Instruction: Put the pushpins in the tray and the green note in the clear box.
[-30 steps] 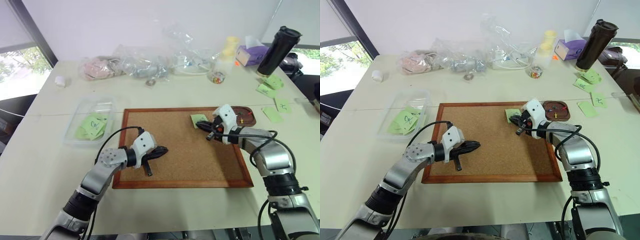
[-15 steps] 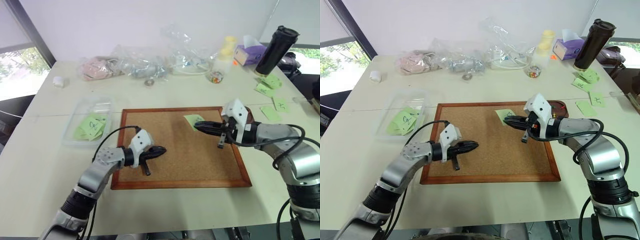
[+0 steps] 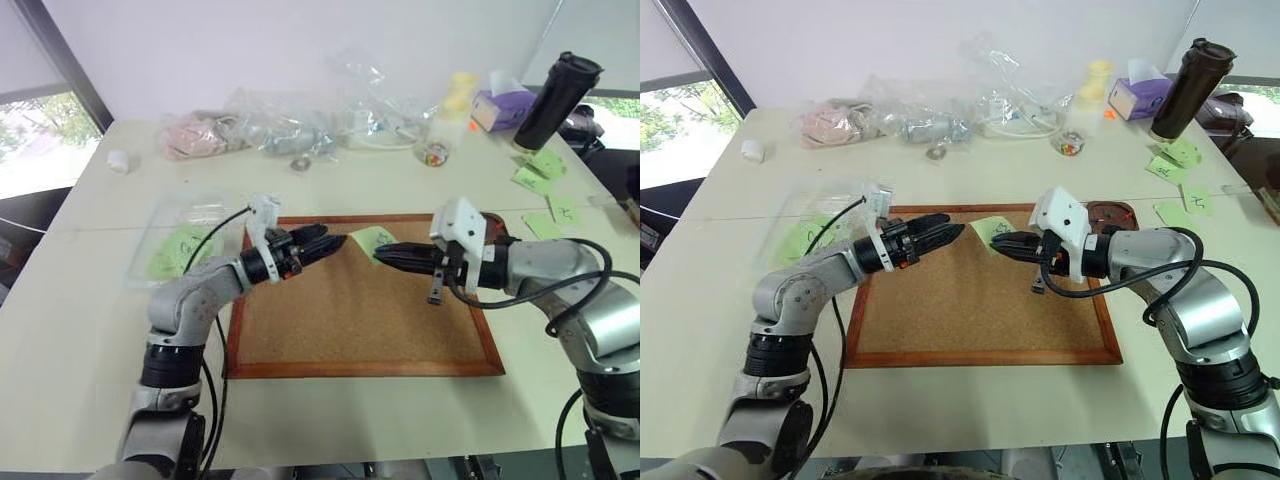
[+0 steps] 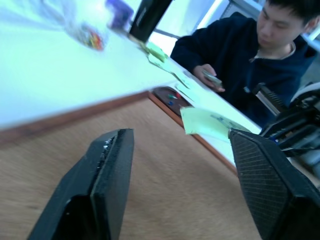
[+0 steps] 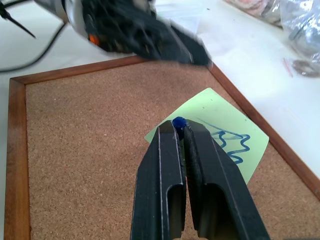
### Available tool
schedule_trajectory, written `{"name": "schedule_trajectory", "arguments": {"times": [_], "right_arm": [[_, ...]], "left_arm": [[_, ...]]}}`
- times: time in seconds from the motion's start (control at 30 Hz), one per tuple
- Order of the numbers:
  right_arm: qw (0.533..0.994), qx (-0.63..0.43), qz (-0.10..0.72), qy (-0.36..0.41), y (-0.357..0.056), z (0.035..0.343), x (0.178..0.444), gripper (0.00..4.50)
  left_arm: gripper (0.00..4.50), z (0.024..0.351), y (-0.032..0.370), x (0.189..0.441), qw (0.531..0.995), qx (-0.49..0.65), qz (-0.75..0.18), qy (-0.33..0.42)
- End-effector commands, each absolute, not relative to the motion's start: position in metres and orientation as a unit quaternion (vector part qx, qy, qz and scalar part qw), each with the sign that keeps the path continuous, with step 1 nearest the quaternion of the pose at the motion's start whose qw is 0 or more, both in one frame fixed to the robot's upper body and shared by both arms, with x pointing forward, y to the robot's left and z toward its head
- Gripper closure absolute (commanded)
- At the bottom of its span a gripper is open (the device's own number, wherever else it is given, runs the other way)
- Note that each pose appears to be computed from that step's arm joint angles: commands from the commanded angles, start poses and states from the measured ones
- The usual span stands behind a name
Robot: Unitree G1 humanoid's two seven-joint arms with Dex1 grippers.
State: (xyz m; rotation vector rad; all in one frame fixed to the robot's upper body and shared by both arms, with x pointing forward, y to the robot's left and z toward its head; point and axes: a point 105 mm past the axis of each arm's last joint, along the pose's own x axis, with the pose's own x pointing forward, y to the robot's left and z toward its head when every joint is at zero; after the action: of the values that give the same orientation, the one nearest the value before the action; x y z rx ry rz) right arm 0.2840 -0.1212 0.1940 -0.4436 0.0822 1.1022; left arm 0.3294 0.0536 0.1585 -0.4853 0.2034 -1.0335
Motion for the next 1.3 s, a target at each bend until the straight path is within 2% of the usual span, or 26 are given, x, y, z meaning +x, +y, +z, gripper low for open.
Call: {"name": "schedule_trajectory", "arguments": {"times": [0.03,0.17,0.53,0.63,0.8,1.07,1.2,1.3], "right_arm": [[0.816,-0.244,0.525,0.001,-0.113,0.211,0.279,4.50],[0.809,-0.257,0.529,-0.006,-0.109,0.215,0.277,4.50],[0.804,-0.266,0.532,-0.009,-0.105,0.215,0.278,4.50],[0.804,-0.269,0.531,-0.007,-0.105,0.214,0.278,4.50],[0.803,-0.271,0.530,-0.006,-0.106,0.213,0.279,4.50],[0.807,-0.278,0.521,-0.009,-0.109,0.215,0.281,4.50],[0.822,-0.271,0.501,-0.019,-0.119,0.227,0.285,4.50],[0.857,-0.245,0.453,-0.021,-0.144,0.238,0.297,4.50]], "left_arm": [[1.05,0.174,0.051,0.334,0.819,-0.293,-0.485,0.092],[1.05,0.175,0.043,0.335,0.794,-0.358,-0.477,0.116],[1.05,0.177,0.027,0.331,0.758,-0.405,-0.490,0.148],[1.83,0.177,0.025,0.328,0.751,-0.410,-0.495,0.152],[4.39,0.177,0.026,0.327,0.746,-0.415,-0.497,0.156],[4.45,0.174,0.042,0.333,0.769,-0.394,-0.481,0.147],[4.45,0.164,0.055,0.338,0.790,-0.371,-0.465,0.148],[4.45,0.162,0.065,0.342,0.804,-0.360,-0.453,0.138]]}}
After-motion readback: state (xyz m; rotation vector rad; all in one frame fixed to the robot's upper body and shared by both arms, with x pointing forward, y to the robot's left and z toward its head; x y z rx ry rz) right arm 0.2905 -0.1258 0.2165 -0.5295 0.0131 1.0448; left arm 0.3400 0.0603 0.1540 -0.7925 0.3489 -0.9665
